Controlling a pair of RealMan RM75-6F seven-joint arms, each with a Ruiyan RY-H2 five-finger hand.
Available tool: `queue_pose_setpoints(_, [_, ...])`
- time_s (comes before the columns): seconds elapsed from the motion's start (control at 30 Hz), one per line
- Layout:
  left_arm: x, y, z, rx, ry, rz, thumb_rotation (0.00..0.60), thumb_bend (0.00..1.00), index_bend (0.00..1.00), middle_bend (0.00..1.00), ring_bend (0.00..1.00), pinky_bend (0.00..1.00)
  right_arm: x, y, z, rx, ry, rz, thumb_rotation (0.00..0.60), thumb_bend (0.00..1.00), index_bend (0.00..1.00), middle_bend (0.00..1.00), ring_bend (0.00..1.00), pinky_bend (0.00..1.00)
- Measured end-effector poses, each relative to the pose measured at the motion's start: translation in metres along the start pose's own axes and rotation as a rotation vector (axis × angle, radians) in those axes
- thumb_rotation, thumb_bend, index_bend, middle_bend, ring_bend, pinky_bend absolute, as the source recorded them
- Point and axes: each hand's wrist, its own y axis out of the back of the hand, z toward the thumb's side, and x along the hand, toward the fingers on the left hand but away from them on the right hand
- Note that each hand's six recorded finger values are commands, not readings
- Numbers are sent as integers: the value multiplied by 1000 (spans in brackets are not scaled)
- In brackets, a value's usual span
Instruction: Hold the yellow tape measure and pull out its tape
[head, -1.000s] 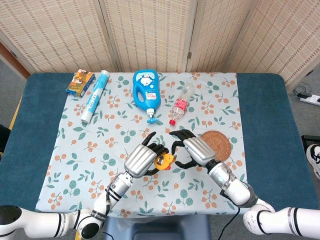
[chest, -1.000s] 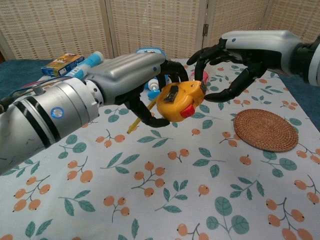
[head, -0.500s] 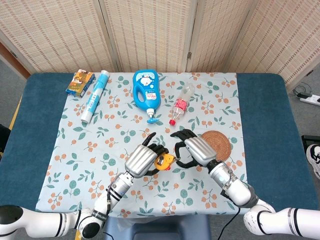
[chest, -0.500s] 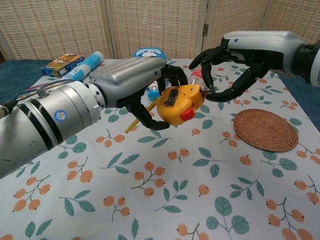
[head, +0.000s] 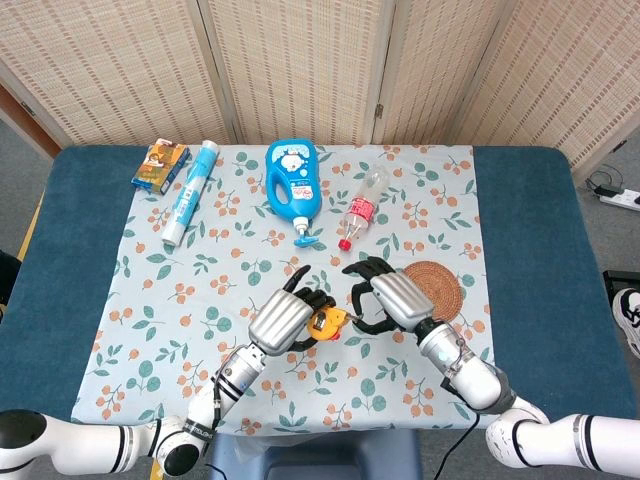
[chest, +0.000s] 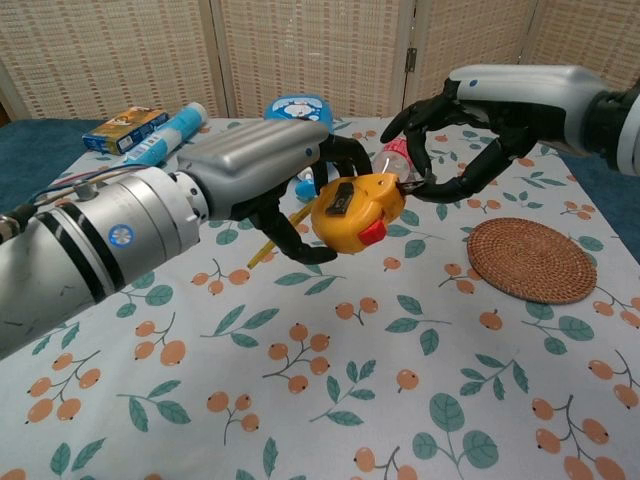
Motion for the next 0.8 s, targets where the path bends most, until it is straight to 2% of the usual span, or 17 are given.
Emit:
queue_pose_setpoints(0.17, [-3,-2,-13,18,14,-3,600,337,549,529,417,68,2,2,-3,-9,-6,-7,600,635,701,230,126,11])
queue_pose_setpoints(0.4, [-9,-6,-42,51,49,-10,600,337,551,531,418,63,11,11,-6,-17,-11,-23,600,638,707,235,130,12])
queue_pose_setpoints(0.8, [-27,-7,-97,77,106,-20,600,337,555,533,420,70,47,42,-23,-60,-40,-85,600,639,711,239,129,12])
